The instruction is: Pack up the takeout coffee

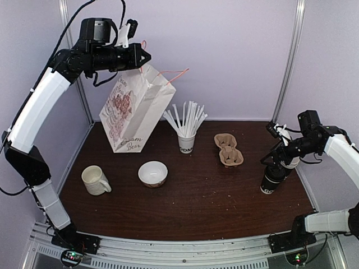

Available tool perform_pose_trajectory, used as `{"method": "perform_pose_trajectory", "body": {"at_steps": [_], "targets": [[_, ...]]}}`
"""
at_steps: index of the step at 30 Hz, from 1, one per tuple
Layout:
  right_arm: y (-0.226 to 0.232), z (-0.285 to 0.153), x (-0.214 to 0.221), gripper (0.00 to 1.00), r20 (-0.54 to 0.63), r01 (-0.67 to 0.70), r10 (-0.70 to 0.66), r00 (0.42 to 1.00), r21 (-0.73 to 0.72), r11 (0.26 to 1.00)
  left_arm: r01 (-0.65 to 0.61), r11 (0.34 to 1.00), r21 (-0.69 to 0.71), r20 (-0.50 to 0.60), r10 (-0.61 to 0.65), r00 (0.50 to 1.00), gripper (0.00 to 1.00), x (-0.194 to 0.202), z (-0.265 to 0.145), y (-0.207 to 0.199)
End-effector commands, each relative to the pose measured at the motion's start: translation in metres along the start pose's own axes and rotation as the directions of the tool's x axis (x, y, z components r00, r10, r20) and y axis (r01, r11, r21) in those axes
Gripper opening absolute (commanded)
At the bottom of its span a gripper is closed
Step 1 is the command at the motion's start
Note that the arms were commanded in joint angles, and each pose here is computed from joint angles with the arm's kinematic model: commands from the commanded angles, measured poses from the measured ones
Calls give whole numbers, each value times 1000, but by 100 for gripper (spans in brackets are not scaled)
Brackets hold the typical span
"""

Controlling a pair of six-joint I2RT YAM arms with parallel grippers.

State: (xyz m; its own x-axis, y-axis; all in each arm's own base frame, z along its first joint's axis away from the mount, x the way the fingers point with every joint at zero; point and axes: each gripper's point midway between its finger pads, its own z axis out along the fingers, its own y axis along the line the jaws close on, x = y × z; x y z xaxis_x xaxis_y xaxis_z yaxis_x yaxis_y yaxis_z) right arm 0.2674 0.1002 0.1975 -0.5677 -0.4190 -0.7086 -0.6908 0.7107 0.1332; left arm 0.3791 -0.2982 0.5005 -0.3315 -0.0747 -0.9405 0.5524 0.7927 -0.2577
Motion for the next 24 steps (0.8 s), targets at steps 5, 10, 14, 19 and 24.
{"method": "perform_pose_trajectory", "body": {"at_steps": [5,10,14,19,24], "targets": [[-5,5,3,92,-11,-8,8,1000,3,1000,-75,969,235,-76,95,993,0,26,-41,-90],[-7,5,2,92,-10,-9,9,1000,12,1000,-48,942,332,-167,109,980,0,61,-50,-123],[-8,4,1,92,-9,-11,11,1000,23,1000,-9,905,426,-260,132,957,0,95,-53,-148],[-9,4,2,92,-10,-9,9,1000,30,1000,72,852,518,-394,163,904,0,149,-53,-169],[-10,4,2,92,-11,-5,6,1000,38,999,134,858,496,-477,140,868,0,196,-53,-158]]}}
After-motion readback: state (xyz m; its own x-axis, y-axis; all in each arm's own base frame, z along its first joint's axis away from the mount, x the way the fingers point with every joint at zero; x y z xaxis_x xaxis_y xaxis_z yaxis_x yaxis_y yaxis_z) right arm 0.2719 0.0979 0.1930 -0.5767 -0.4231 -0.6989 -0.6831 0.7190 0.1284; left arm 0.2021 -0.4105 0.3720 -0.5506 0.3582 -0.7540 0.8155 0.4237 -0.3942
